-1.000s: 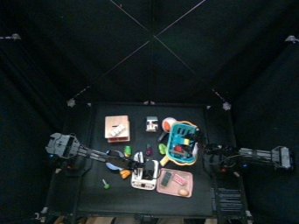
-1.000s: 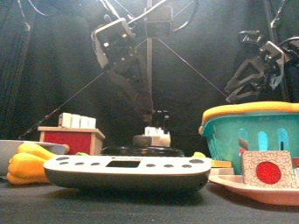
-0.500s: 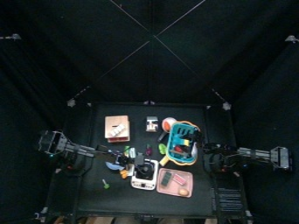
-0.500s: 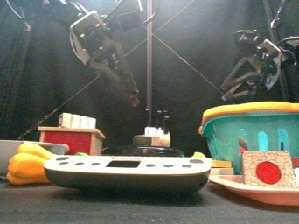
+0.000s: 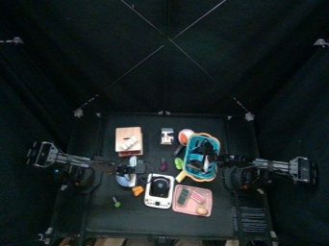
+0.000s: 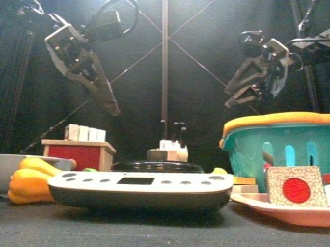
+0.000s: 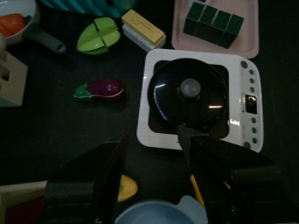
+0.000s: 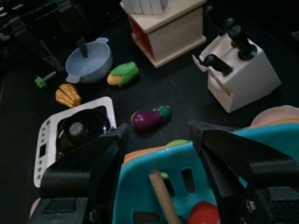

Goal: Grab corn

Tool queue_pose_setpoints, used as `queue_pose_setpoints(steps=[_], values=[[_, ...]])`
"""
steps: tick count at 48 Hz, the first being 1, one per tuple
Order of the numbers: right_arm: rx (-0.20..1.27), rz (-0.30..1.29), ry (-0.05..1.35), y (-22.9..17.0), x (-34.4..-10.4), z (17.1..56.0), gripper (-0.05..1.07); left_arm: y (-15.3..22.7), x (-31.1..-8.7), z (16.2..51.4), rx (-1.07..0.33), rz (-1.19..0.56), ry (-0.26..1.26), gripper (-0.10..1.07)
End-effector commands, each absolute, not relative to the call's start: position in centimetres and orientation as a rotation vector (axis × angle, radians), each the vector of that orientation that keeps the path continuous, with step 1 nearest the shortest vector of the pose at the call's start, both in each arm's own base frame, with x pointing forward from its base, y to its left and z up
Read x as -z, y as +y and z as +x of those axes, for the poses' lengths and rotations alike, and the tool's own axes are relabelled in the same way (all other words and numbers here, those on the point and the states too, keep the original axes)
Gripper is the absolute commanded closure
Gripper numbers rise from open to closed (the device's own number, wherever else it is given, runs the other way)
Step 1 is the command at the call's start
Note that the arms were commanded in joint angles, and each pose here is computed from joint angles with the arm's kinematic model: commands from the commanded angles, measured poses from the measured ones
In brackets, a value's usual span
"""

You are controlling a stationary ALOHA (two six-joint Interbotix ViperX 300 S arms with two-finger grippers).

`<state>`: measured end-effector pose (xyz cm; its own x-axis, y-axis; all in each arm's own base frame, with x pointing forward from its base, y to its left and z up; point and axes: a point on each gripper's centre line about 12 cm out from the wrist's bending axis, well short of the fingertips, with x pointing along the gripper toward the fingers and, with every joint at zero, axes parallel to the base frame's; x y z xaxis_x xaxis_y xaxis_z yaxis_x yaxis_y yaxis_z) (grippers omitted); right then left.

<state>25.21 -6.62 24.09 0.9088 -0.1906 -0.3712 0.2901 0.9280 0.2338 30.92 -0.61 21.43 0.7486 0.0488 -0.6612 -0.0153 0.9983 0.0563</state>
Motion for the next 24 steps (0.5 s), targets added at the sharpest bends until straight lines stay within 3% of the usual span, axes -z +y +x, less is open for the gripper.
queue_pose_setpoints(steps=[1,12,24], values=[[0.226,0.29,0.332,-6.8,-25.2,27.0,0.12,-0.3,-23.1,29.9,-0.043,0.04,0.666,0.12],[0.22,0.289,0.324,-7.3,-26.3,29.1,0.12,0.5,-24.5,27.7,-0.098,-0.087,0.643,0.12],[0.211,0.281,0.306,-7.6,-27.3,30.6,0.12,2.2,-26.3,25.8,-0.219,-0.296,0.741,0.12]])
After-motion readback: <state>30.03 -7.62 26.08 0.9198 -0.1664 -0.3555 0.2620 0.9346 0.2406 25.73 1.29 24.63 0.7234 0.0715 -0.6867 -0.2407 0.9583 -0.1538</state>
